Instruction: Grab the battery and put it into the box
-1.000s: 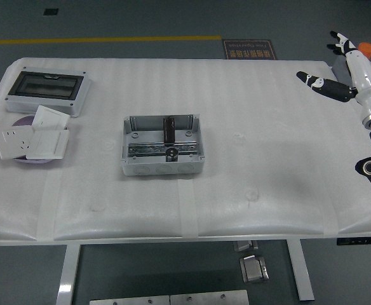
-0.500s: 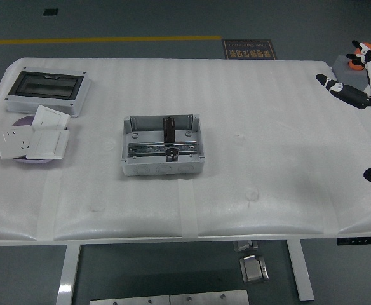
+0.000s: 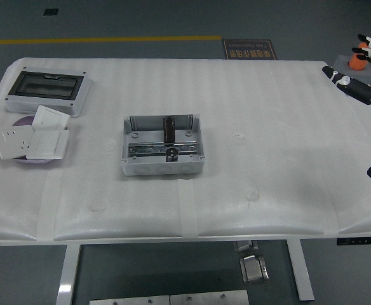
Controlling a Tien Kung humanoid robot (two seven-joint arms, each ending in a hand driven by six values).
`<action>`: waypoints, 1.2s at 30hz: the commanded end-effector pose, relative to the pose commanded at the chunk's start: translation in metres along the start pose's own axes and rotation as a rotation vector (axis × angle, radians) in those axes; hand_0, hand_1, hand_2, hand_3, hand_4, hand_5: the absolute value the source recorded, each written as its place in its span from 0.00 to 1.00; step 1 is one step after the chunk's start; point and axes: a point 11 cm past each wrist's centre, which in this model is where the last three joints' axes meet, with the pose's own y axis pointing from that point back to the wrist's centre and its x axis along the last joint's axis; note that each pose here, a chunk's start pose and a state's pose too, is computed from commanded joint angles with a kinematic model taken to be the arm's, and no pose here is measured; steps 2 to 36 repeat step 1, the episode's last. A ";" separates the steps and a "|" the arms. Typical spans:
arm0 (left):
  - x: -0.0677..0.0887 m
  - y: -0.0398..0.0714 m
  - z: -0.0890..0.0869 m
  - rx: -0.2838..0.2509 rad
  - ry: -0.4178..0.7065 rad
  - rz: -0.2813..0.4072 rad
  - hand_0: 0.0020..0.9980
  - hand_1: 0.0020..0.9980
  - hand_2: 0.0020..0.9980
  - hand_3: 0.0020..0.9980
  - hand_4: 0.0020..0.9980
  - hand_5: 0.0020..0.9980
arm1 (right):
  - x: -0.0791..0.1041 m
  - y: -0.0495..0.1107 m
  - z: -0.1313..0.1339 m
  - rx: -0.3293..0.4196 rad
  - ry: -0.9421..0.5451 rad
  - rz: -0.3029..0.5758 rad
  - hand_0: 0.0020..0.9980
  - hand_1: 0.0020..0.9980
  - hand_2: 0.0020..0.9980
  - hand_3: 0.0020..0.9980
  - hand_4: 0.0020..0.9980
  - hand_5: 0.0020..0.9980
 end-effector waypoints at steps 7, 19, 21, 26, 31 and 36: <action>-0.001 0.000 -0.001 0.001 -0.001 -0.002 0.60 0.65 0.49 0.56 0.62 0.27 | 0.001 0.000 0.000 0.000 0.000 0.004 0.94 0.79 0.82 0.94 0.97 0.56; -0.001 0.000 -0.001 0.001 -0.001 -0.002 0.60 0.65 0.49 0.56 0.62 0.27 | 0.001 0.000 0.000 0.000 0.000 0.004 0.94 0.79 0.82 0.94 0.97 0.56; -0.001 0.000 -0.001 0.001 -0.001 -0.002 0.60 0.65 0.49 0.56 0.62 0.27 | 0.001 0.000 0.000 0.000 0.000 0.004 0.94 0.79 0.82 0.94 0.97 0.56; -0.001 0.000 -0.001 0.001 -0.001 -0.002 0.60 0.65 0.49 0.56 0.62 0.27 | 0.001 0.000 0.000 0.000 0.000 0.004 0.94 0.79 0.82 0.94 0.97 0.56; -0.001 0.000 -0.001 0.001 -0.001 -0.002 0.60 0.65 0.49 0.56 0.62 0.27 | 0.001 0.000 0.000 0.000 0.000 0.004 0.94 0.79 0.82 0.94 0.97 0.56; -0.001 0.000 -0.001 0.001 -0.001 -0.002 0.60 0.65 0.49 0.56 0.62 0.27 | 0.001 0.000 0.000 0.000 0.000 0.004 0.94 0.79 0.82 0.94 0.97 0.56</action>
